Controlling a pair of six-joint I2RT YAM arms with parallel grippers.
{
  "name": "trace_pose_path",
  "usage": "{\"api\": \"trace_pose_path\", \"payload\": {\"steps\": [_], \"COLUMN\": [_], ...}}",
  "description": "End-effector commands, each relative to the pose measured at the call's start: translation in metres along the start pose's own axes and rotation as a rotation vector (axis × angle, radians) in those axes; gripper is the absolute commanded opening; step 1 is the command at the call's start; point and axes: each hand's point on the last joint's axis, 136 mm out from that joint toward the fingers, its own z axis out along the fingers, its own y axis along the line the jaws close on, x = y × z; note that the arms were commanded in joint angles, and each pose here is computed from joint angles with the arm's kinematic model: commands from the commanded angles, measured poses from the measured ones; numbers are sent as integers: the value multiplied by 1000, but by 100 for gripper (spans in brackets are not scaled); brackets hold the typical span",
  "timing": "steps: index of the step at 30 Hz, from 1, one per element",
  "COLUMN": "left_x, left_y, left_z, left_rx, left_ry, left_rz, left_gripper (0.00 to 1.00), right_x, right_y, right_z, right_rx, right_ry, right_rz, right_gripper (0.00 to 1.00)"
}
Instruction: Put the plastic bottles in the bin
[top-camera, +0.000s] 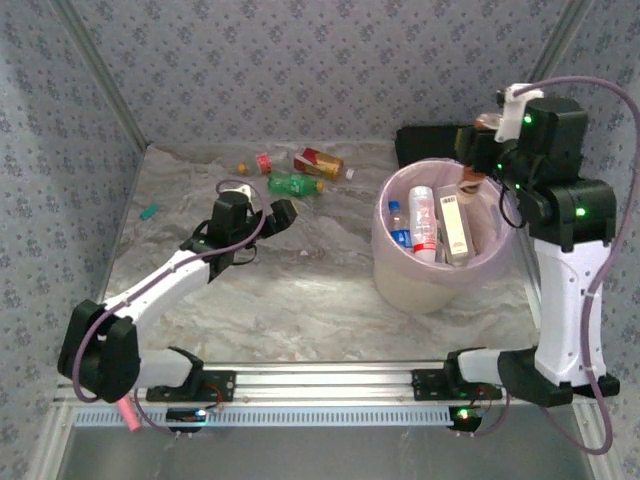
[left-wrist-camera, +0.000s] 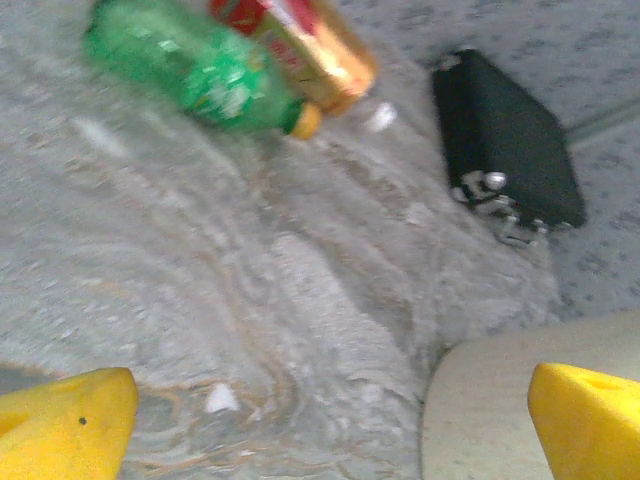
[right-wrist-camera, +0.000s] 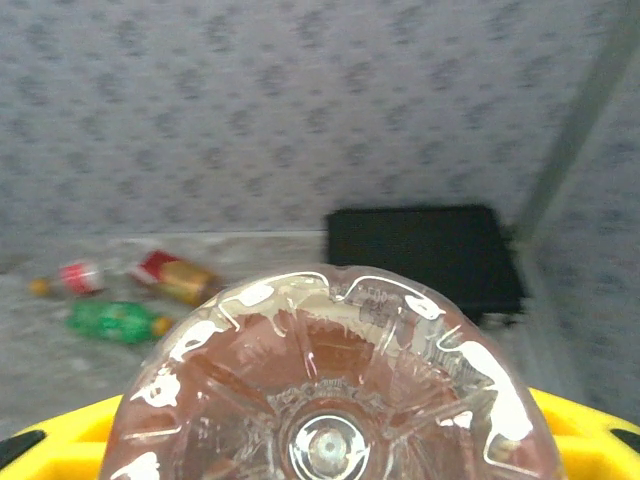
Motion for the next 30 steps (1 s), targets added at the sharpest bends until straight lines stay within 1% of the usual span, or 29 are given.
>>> {"api": "trace_pose_path", "payload": {"steps": [1, 5, 9, 14, 19, 26, 28, 29, 30], "left_x": [-11, -11, -10, -8, -8, -8, -8, -8, -8], "left_y": [-6, -3, -2, -2, 0, 0, 1, 1, 1], "left_z": [-2, 0, 2, 3, 3, 4, 5, 5, 5], "left_rx": [-7, -14, -16, -15, -18, -17, -17, -19, -17], "left_ry": [-20, -21, -19, -12, -11, -13, -15, -13, -12], "left_rz": [-60, -67, -80, -76, -80, -84, -87, -88, -88], "left_gripper": [99, 98, 98, 96, 96, 96, 96, 96, 95], "right_x": [26, 46, 71, 106, 139, 170, 175, 172, 167], "right_y": [-36, -50, -46, -38, -39, -37, -36, -35, -35], "right_z": [13, 27, 49, 72, 86, 95, 96, 95, 94], "right_rx": [174, 207, 169, 102, 88, 84, 78, 76, 75], "right_ry": [115, 181, 247, 341, 453, 527, 537, 535, 528], "right_rz": [-115, -155, -170, -134, -114, -93, -78, -71, -70], "right_gripper": [35, 33, 31, 30, 30, 32, 34, 38, 45]}}
